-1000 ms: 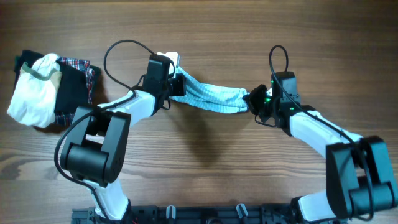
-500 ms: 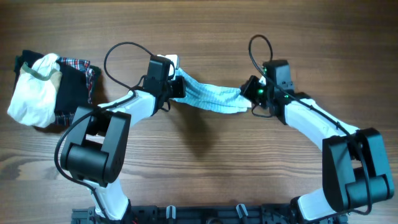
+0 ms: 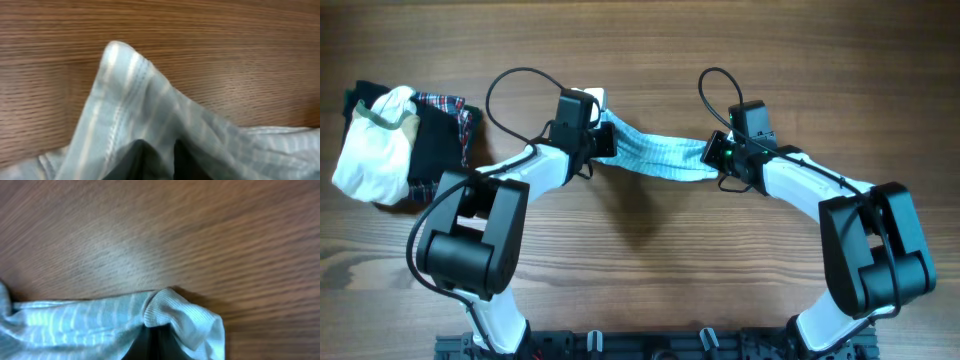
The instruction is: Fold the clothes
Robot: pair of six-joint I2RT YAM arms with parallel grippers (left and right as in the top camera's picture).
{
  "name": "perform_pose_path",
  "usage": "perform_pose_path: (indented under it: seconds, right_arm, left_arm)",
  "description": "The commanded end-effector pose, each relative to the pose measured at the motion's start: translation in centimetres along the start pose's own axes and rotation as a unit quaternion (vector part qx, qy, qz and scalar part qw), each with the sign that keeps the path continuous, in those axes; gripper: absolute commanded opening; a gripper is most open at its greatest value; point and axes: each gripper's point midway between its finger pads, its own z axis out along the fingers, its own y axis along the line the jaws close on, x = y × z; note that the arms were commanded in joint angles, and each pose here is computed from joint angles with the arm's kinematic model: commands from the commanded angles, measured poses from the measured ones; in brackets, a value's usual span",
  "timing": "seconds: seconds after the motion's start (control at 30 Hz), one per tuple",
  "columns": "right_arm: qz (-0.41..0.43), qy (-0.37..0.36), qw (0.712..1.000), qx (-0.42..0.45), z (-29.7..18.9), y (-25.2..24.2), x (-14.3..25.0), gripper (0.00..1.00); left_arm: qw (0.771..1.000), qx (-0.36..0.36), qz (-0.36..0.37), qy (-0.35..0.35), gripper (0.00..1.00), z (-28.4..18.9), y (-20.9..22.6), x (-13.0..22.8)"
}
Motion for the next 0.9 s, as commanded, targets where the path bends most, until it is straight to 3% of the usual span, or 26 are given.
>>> perform_pose_path:
  seconds: [0.0, 0.2, 0.27, 0.33, 0.4, 0.53, 0.57, 0.6, 0.87]
  right_arm:
    - [-0.01, -0.013, 0.997, 0.08, 0.8, -4.6, -0.7, 0.04]
    - [-0.035, 0.016, 0.996, 0.077, 0.4, -4.6, 0.4, 0.04]
    - [-0.05, 0.02, 0.997, 0.055, -0.1, -3.6, 0.4, 0.05]
    - [-0.058, 0.014, 0.998, 0.02, -1.6, -1.8, -0.2, 0.06]
    - [-0.065, -0.004, 0.998, -0.009, -3.5, -0.2, -1.1, 0.11]
    - [-0.078, -0.045, 0.994, -0.06, -8.6, 2.8, -2.5, 0.36]
    - [-0.08, -0.053, 0.993, -0.065, -9.8, 3.1, -2.6, 0.39]
    - [-0.081, -0.059, 0.992, -0.07, -11.0, 3.4, -2.7, 0.41]
    - [-0.092, -0.021, 0.992, -0.088, -13.3, 3.6, -0.3, 0.48]
  left_arm:
    - [0.998, -0.053, -0.034, 0.022, 0.18, -0.3, 4.0, 0.9]
    - [0.997, -0.055, -0.043, 0.043, 0.2, -0.9, 4.3, 1.8]
    - [0.998, -0.034, -0.041, 0.034, 0.29, -1.7, 3.2, 0.9]
    - [0.999, -0.004, -0.039, 0.011, 0.48, -3.5, 1.6, -0.8]
    - [0.999, 0.008, -0.048, -0.016, 0.56, -5.3, 0.6, -2.4]
    - [0.998, 0.019, -0.044, -0.045, 0.66, -9.2, -0.8, -4.2]
    - [0.998, 0.018, -0.044, -0.044, 0.68, -9.8, -0.9, -4.1]
    - [0.998, 0.015, -0.047, -0.037, 0.77, -10.4, -0.8, -3.8]
    - [0.993, -0.016, -0.104, 0.044, 0.97, -8.0, 2.5, 0.3]
